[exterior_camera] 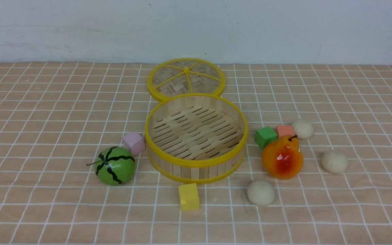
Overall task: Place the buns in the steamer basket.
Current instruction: Use the right arm to grab a steamed stuffed bun
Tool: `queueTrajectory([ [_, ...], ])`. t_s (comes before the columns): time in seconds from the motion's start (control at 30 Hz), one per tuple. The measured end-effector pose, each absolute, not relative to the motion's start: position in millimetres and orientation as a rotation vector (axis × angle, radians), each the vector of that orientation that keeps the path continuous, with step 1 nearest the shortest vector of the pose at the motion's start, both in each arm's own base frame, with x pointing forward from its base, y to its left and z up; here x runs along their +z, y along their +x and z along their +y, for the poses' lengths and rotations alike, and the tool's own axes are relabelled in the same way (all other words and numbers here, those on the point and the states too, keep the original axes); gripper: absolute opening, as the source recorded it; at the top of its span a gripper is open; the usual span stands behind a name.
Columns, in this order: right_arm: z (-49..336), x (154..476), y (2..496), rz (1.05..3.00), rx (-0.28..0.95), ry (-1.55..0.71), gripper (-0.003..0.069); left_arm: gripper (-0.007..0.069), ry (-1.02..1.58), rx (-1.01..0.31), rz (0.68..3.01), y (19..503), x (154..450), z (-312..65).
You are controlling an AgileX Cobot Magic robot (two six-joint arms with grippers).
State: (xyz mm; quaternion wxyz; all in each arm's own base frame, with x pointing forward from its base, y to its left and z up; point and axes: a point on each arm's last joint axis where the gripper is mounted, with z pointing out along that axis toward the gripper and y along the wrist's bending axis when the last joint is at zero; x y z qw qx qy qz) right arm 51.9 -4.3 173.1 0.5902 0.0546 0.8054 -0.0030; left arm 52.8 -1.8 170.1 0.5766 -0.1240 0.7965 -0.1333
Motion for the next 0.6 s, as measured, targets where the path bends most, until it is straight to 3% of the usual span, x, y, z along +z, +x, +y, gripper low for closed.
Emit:
queueTrajectory([
  [0.6, -4.3, 173.1, 51.9, 1.875, -0.007, 0.127, 0.0093, 0.0238, -0.29, -0.312, 1.864, 52.8, 170.1, -1.8],
])
